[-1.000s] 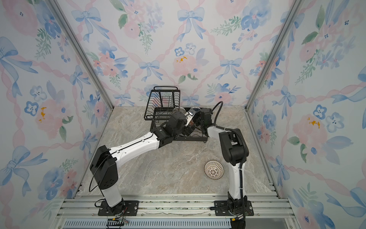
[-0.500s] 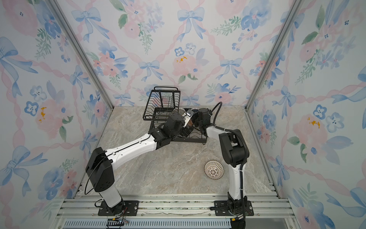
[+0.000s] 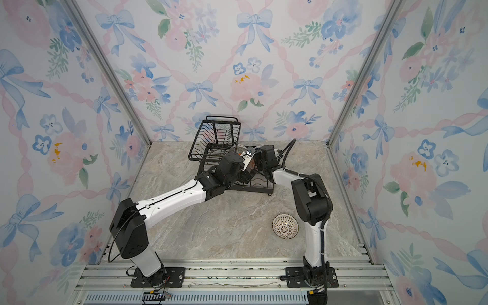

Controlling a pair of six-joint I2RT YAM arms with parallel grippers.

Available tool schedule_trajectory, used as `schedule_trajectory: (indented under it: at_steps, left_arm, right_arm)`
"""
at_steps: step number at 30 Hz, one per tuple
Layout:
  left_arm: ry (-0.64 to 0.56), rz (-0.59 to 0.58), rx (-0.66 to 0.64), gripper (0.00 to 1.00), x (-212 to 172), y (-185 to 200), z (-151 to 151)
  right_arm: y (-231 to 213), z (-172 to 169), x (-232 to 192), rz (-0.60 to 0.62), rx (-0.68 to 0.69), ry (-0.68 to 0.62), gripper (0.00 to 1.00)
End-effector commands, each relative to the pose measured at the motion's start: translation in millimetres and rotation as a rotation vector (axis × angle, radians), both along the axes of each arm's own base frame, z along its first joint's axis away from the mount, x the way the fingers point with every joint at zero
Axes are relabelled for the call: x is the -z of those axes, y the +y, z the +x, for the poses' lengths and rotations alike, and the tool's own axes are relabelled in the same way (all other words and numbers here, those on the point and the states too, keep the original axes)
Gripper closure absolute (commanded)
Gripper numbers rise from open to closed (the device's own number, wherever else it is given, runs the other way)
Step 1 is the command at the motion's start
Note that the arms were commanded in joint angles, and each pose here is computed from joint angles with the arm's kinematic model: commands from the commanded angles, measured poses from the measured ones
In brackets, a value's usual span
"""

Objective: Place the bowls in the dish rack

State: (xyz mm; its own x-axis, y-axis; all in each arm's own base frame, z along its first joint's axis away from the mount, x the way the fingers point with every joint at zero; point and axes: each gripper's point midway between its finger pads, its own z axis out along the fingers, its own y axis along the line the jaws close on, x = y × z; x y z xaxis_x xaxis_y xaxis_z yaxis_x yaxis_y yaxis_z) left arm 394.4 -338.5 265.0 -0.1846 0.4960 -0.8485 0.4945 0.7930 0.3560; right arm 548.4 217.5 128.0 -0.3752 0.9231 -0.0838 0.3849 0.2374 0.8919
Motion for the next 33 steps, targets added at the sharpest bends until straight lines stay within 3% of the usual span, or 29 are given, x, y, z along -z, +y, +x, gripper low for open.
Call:
schedule_trajectory:
  at_steps: [1,33]
  left_arm:
    - [0.037,0.022,-0.069,0.02,12.6,23.8,0.0]
    - [0.074,0.011,-0.071,0.02,26.1,27.6,-2.7]
  right_arm:
    - [-11.2,-52.9,71.0,-0.087,0.009,0.296,0.96]
    - [-5.7,-87.5,101.0,-0.034,0.086,0.494,0.85]
